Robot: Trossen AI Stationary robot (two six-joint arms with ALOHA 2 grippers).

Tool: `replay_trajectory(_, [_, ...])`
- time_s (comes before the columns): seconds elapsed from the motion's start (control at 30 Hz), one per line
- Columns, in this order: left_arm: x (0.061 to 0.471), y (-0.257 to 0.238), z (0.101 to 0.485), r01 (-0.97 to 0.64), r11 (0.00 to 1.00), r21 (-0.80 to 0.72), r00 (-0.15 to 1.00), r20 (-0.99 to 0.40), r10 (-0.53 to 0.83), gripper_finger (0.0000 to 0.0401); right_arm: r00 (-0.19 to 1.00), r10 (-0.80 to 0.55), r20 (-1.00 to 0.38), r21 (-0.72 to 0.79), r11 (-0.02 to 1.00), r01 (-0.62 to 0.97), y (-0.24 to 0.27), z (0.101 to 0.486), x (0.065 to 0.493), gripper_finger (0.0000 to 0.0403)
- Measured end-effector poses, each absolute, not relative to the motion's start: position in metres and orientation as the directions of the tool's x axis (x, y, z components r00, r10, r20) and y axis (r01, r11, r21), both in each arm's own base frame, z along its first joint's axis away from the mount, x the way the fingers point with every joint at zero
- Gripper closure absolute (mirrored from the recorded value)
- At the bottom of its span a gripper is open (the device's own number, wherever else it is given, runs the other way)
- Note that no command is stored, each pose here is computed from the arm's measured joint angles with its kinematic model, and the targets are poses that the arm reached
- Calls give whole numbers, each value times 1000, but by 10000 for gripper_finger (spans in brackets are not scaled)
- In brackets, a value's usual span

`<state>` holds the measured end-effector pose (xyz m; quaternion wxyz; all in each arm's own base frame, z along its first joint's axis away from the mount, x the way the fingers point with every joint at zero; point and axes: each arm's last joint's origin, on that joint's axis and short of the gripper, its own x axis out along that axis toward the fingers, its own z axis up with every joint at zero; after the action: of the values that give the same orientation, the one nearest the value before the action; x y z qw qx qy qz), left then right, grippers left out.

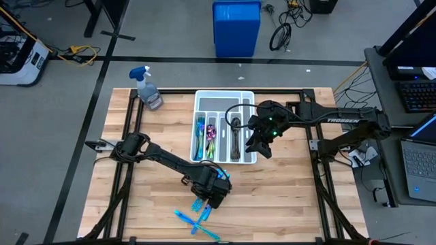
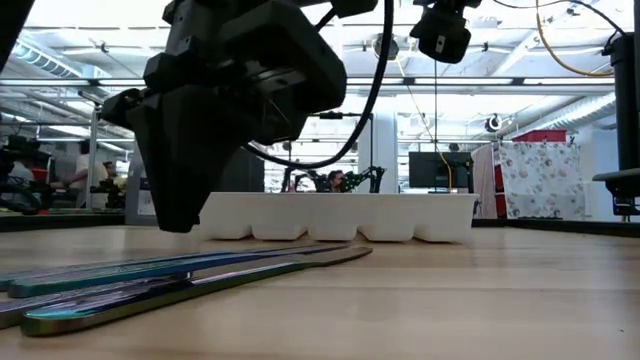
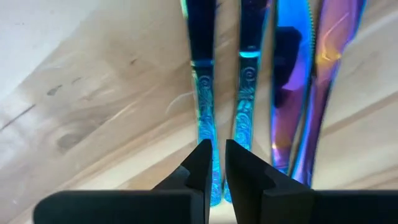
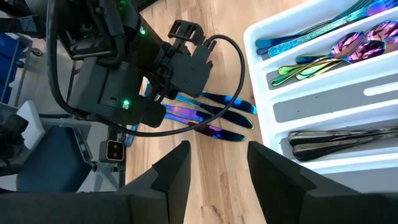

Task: Sort silverware

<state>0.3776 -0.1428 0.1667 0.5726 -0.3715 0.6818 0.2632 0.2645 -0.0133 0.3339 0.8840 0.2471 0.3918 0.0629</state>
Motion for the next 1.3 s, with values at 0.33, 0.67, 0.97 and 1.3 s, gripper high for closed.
replay_trajectory(0.33, [379, -143, 152, -833, 552, -37, -81, -979, -188, 372, 685, 305, -662, 483, 872, 79, -13, 334, 265, 261])
replay_trajectory(0.67, [376, -138, 145, -835, 550, -14, -99, -980, -174, 369, 685, 305, -661, 483, 872, 78, -13, 334, 265, 261])
replay_trajectory(0.97, [376, -137, 149, -838, 546, 12, -114, -982, -154, 279, 685, 305, -662, 483, 872, 78, -13, 334, 265, 261])
replay_trajectory(1.3, [377, -136, 148, -793, 610, 8, -115, -984, -137, 258, 685, 305, -662, 483, 872, 79, -13, 334, 265, 261])
